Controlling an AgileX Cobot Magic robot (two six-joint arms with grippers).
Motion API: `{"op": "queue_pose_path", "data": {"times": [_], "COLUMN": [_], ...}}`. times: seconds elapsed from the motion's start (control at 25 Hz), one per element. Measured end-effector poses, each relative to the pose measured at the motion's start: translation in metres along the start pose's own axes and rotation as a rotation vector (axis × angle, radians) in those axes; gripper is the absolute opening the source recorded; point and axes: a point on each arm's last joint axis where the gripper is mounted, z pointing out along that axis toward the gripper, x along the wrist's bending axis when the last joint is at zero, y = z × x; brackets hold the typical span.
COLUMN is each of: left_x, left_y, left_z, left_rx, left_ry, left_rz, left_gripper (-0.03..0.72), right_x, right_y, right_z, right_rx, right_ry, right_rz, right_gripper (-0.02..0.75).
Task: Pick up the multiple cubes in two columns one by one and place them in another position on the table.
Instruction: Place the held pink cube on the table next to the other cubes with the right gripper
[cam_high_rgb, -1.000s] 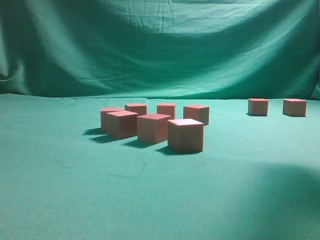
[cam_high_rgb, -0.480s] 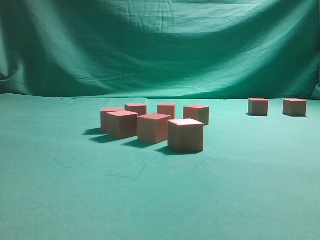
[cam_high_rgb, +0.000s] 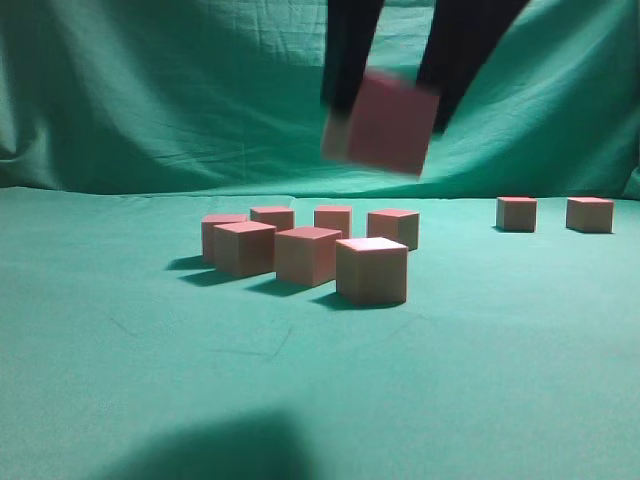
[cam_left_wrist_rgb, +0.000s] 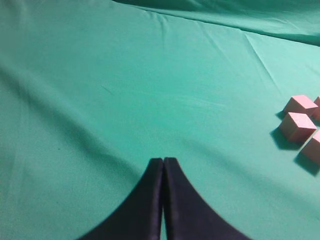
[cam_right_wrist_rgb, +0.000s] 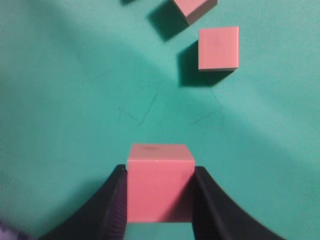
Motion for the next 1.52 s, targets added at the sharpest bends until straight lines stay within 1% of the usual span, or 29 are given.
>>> {"op": "queue_pose_path", "data": {"times": [0.12, 0.24, 0.48, 0.6, 0.8, 0.92, 1.04, 1.28, 1.36, 1.52], "left_x": [0.0, 0.0, 0.0, 0.0, 0.0, 0.0, 0.0, 0.0, 0.0, 0.0], "left_y": [0.0, 0.0, 0.0, 0.0, 0.0, 0.0, 0.0, 0.0, 0.0, 0.0], "left_z": [0.0, 0.0, 0.0, 0.0, 0.0, 0.0, 0.0, 0.0, 0.0, 0.0], "left_rx": [0.0, 0.0, 0.0, 0.0, 0.0, 0.0, 0.0, 0.0, 0.0, 0.0], "left_ry": [0.0, 0.0, 0.0, 0.0, 0.0, 0.0, 0.0, 0.0, 0.0, 0.0], "left_rz": [0.0, 0.0, 0.0, 0.0, 0.0, 0.0, 0.0, 0.0, 0.0, 0.0], "left_gripper": [0.0, 0.0, 0.0, 0.0, 0.0, 0.0, 0.0, 0.0, 0.0, 0.0], "right_x": [0.002, 0.002, -0.006, -0.008, -0.008, -0.008, -0.008, -0.007, -0.007, -0.007], "right_y": [0.005, 0.008, 0.014, 0.016, 0.016, 0.017, 0.017, 0.016, 0.015, 0.015], "right_z": [0.026, 0.043, 0.056, 0.056, 0.056, 0.056, 0.056, 0.056, 0.056, 0.056], "right_rx": [0.032, 0.039, 0.011, -0.008, -0.022, -0.024, -0.021, 0.009, 0.02, 0.022], "right_ry": [-0.023, -0.052, -0.154, -0.176, -0.174, -0.173, -0.172, -0.164, -0.165, -0.165], "right_rz": [0.008, -0.018, -0.133, -0.168, -0.066, -0.058, -0.128, -0.351, -0.397, -0.429], "right_gripper": [0.265, 0.265, 0.265, 0.265, 0.265, 0.265, 0.265, 0.265, 0.265, 0.265]}}
